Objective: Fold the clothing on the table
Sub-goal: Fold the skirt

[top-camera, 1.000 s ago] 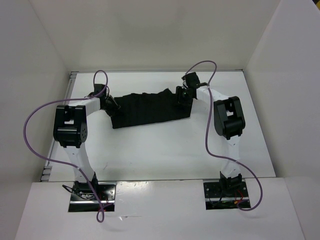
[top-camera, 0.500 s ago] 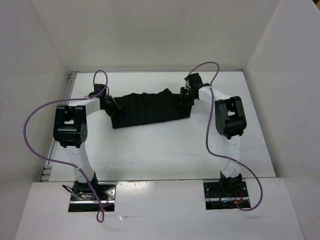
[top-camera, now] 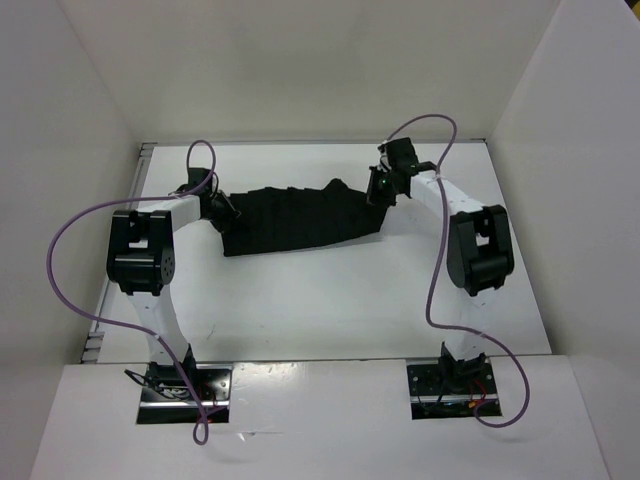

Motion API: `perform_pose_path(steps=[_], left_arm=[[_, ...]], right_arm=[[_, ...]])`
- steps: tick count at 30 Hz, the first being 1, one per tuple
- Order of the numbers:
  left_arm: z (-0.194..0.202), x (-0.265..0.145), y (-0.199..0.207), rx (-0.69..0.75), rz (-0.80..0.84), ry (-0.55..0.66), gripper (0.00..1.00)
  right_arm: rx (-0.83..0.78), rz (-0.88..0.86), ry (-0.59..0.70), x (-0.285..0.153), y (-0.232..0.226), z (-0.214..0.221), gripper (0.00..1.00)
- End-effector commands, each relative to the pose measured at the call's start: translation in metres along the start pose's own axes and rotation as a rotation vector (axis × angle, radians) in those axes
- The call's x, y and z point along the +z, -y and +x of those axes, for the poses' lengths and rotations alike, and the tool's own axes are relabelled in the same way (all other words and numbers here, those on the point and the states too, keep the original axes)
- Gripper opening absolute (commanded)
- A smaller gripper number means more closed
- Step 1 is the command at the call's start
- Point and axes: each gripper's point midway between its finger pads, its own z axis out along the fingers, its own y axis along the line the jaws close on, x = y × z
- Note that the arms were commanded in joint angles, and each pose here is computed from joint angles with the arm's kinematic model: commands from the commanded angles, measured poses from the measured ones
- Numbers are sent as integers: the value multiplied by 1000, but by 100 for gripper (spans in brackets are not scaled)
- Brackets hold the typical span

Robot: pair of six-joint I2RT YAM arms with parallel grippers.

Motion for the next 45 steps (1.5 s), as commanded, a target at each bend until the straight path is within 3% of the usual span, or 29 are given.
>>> perform_pose_path(steps=[1,20,23,26,27,28,33,37,45], left_arm=[[8,13,-20,15,-71,-23,0],[8,11,-22,16,-78,-17,0],[11,7,-16,15,-54,-36,0],[9,-13,6,49,6,-20,21],[5,-20,12,56,21,-2,30],[2,-36,28,95,57,31,48],[4,-80,63,176,149,76,59],[19,-99,87,235,212,74,60],[24,-117,100,267,259,79,60]], right_arm=[[6,23,114,-54,-13,-20,0],[270,465,-146,-48,85,109,0],[279,518,-157,-52,93,112,17],[266,530,-47,-78,82,85,46],[263,521,-7,-86,78,74,54],[262,509,15,-99,72,68,62],[283,504,-9,-101,73,85,81],[302,465,-108,-73,76,112,82],[324,291,-147,-31,58,108,82]])
